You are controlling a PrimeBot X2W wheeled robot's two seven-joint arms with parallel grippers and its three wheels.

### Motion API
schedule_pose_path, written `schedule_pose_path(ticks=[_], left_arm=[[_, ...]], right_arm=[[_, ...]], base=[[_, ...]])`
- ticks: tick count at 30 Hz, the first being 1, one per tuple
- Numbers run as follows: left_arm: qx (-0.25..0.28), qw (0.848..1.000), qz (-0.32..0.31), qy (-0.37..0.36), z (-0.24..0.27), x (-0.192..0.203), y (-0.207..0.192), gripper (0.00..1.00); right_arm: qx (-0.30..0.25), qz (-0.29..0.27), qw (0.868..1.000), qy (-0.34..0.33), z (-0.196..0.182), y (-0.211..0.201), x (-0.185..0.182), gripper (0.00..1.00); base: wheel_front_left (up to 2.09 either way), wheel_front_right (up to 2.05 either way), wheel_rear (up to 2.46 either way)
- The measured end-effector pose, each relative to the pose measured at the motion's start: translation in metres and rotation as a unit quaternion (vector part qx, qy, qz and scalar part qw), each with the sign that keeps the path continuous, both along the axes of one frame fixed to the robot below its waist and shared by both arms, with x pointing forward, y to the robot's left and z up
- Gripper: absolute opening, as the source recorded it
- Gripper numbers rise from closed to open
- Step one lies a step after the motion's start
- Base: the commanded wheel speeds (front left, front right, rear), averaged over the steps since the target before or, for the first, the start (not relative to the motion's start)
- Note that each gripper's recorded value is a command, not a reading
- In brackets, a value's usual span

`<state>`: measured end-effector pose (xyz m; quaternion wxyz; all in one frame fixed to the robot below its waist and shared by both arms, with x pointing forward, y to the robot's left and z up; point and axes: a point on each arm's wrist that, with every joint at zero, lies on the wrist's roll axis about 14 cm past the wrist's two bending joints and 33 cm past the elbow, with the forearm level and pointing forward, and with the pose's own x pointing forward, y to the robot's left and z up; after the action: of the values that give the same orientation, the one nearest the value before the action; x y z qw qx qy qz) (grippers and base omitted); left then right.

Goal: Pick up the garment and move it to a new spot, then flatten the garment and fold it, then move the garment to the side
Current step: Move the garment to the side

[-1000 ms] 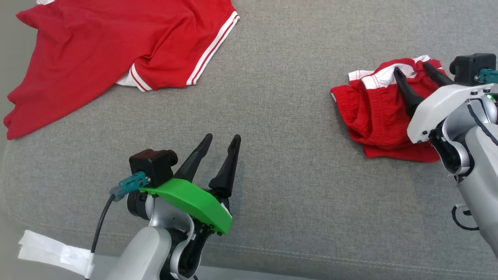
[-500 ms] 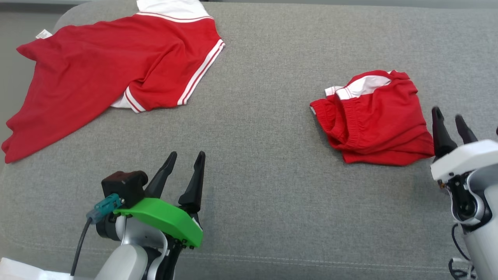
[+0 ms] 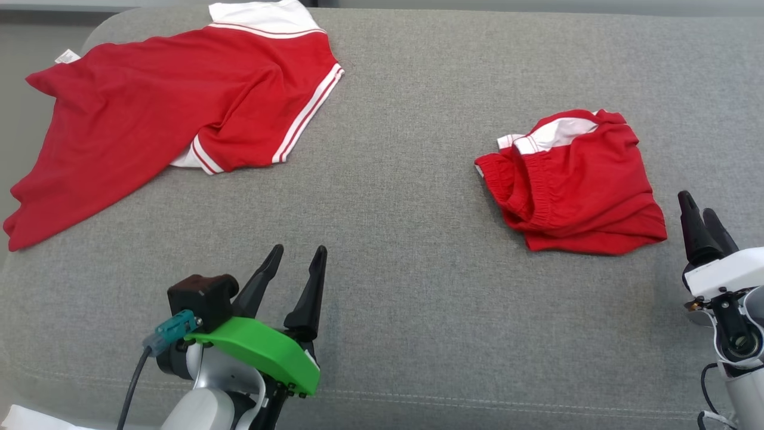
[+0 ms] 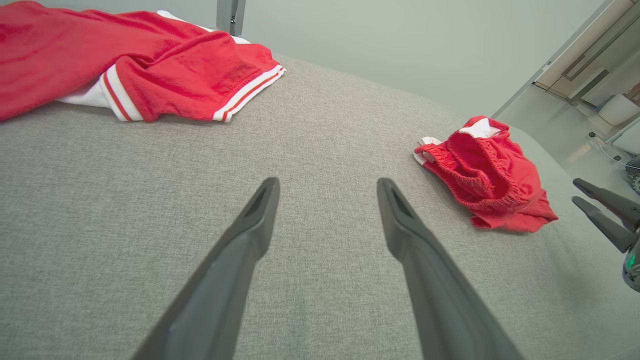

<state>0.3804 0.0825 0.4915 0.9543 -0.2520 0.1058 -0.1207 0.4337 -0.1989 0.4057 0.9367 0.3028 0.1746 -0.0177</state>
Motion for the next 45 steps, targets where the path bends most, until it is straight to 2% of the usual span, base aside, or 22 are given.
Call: schedule_pose_path(ticks=[6, 16, 29, 30, 31, 32, 33, 41, 45], left_arm=[[0.003, 1.0, 0.004, 0.008, -0.004, 0.0, 0.004, 1.0], [0.008, 1.0, 0.007, 0.029, -0.015, -0.002, 0.007, 1.0], [0.016, 0.999, -0.002, 0.036, -0.018, -0.004, 0.002, 1.0], [0.016, 0.999, -0.002, 0.036, -0.018, -0.004, 0.002, 1.0], [0.016, 0.999, 0.0, 0.036, -0.018, -0.004, 0.003, 1.0], [0.016, 0.999, 0.002, 0.037, -0.018, -0.004, 0.004, 1.0], [0.016, 0.999, 0.004, 0.037, -0.019, -0.003, 0.005, 1.0], [0.018, 0.999, 0.017, 0.036, -0.018, -0.001, 0.014, 1.0], [0.019, 0.999, 0.015, 0.033, -0.017, 0.002, 0.014, 1.0]], right_arm=[[0.019, 0.016, 1.0, 0.017, -0.007, 0.003, 0.01, 1.0], [0.061, 0.056, 0.993, 0.087, -0.038, 0.026, 0.008, 1.0], [0.074, 0.09, 0.99, 0.077, -0.025, 0.044, 0.033, 1.0], [0.074, 0.09, 0.99, 0.077, -0.025, 0.044, 0.033, 0.97], [0.073, 0.091, 0.99, 0.078, -0.026, 0.044, 0.035, 0.49], [0.072, 0.094, 0.99, 0.081, -0.028, 0.045, 0.036, 0.21], [0.072, 0.099, 0.989, 0.084, -0.028, 0.048, 0.036, 0.0], [0.067, 0.132, 0.985, 0.084, -0.021, 0.056, 0.043, 0.0], [0.032, 0.137, 0.989, 0.055, 0.002, 0.037, 0.064, 0.0]], base=[[0.0, 0.0, 0.0], [0.0, 0.0, 0.0], [0.0, 0.0, 0.0], [0.0, 0.0, 0.0], [0.0, 0.0, 0.0], [0.0, 0.0, 0.0], [0.0, 0.0, 0.0], [0.0, 0.0, 0.0], [0.0, 0.0, 0.0]])
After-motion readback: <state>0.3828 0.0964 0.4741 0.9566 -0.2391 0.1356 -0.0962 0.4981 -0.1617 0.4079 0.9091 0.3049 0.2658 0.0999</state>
